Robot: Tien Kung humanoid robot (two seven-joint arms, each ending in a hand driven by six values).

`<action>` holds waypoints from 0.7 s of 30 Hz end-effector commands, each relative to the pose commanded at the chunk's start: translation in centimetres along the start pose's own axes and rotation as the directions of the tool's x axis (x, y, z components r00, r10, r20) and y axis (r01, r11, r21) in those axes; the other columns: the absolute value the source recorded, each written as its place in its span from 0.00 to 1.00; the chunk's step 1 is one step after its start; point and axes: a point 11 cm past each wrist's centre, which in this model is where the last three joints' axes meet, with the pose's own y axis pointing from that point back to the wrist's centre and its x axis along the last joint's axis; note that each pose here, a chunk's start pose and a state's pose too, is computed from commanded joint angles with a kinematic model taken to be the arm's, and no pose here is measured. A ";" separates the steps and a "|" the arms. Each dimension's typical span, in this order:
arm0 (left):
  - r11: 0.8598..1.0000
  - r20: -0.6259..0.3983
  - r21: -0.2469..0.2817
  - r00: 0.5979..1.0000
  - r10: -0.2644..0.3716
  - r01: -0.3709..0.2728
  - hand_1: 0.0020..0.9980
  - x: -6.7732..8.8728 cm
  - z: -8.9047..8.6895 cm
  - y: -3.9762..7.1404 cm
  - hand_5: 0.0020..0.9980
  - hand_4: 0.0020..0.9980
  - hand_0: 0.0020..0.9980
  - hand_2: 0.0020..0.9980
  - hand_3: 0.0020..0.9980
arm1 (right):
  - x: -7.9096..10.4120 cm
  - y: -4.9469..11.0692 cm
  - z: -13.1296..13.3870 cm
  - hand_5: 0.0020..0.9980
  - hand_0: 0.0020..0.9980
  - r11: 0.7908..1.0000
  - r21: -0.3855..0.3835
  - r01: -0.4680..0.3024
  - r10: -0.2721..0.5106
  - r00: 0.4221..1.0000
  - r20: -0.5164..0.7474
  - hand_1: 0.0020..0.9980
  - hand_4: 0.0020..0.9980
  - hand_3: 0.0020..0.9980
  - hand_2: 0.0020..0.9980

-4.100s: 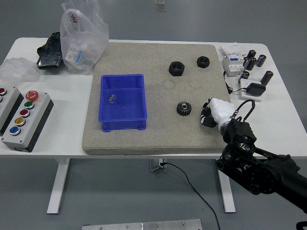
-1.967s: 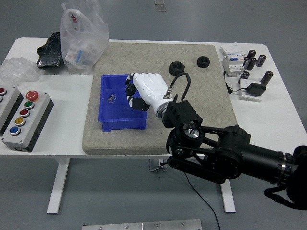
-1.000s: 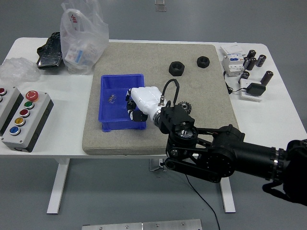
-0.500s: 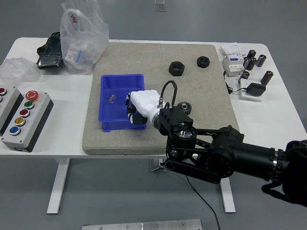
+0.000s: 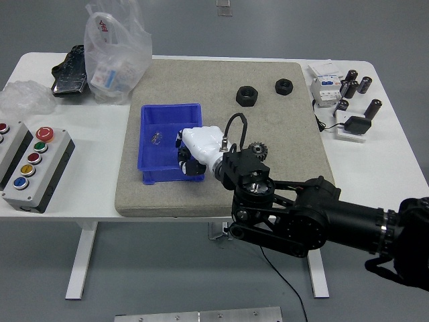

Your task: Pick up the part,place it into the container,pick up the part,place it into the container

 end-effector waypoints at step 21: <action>1.000 0.003 -0.002 1.000 -0.002 0.002 0.65 -0.1 -0.1 0.0 0.53 0.74 0.74 0.60 0.73 | 2.2 0.1 1.1 0.26 0.28 0.992 -0.016 -0.123 0.124 0.992 0.017 0.57 0.59 0.69 0.61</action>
